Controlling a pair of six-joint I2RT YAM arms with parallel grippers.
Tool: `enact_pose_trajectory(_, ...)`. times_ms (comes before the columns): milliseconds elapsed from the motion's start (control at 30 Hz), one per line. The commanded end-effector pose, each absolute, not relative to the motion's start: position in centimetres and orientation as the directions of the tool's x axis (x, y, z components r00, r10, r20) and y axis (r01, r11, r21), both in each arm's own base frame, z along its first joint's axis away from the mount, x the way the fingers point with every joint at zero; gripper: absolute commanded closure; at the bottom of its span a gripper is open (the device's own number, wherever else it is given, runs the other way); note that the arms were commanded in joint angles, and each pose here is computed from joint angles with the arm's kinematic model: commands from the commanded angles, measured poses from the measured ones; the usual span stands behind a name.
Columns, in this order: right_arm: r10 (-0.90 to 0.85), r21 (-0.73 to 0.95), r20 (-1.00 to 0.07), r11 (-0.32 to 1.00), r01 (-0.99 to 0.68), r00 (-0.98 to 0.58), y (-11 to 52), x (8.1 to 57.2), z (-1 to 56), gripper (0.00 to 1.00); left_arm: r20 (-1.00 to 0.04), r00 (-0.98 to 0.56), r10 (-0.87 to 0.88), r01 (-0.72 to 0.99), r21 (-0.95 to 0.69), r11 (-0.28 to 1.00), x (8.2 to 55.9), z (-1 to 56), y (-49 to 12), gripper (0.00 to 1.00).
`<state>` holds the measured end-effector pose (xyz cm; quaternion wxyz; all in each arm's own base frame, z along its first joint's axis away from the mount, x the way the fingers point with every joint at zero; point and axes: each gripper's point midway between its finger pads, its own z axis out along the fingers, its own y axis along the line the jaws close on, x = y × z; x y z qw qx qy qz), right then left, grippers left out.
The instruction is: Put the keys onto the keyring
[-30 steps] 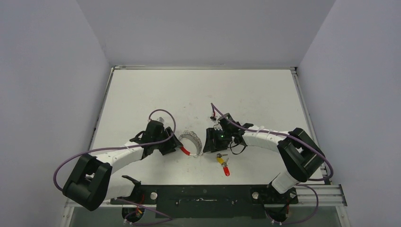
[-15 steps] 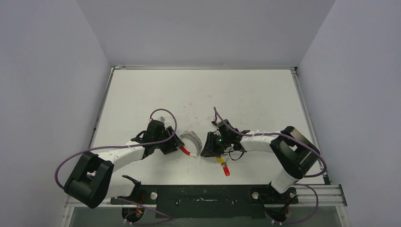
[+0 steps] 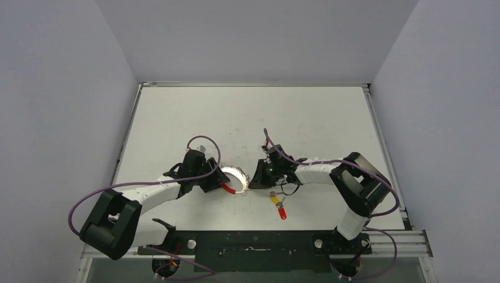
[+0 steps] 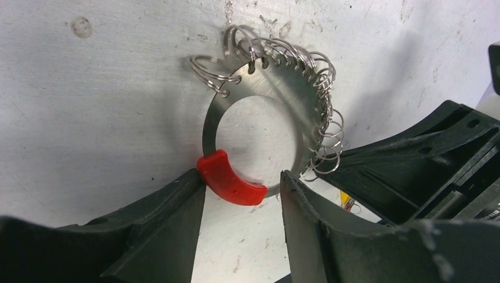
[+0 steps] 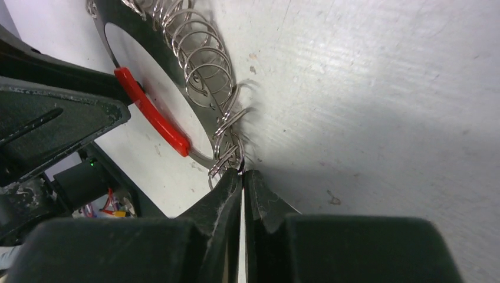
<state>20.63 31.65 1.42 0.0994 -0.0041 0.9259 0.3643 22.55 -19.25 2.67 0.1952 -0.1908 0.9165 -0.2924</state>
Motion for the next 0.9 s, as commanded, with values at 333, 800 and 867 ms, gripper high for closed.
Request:
enact_pose_trajectory(333, -0.013, 0.486, -0.419, 0.842, -0.236, -0.908, 25.9, 25.1, 5.3, 0.57, -0.272, -0.854, -0.443, -0.227, -0.572, 0.788, 22.2, 2.6, -18.5, 0.48)
enact_pose_trajectory(800, 0.068, 0.661, -0.264, 0.739, -0.129, -0.962, 27.7, 23.4, 3.3, 0.64, -0.264, -0.862, -0.432, -0.215, -0.582, 0.784, 22.4, 2.5, -19.1, 0.47)
enact_pose_trajectory(867, 0.075, 0.676, -0.246, 0.728, -0.115, -0.966, 28.0, 23.4, 2.7, 0.65, -0.262, -0.864, -0.43, -0.214, -0.582, 0.785, 22.4, 2.5, -19.2, 0.46)
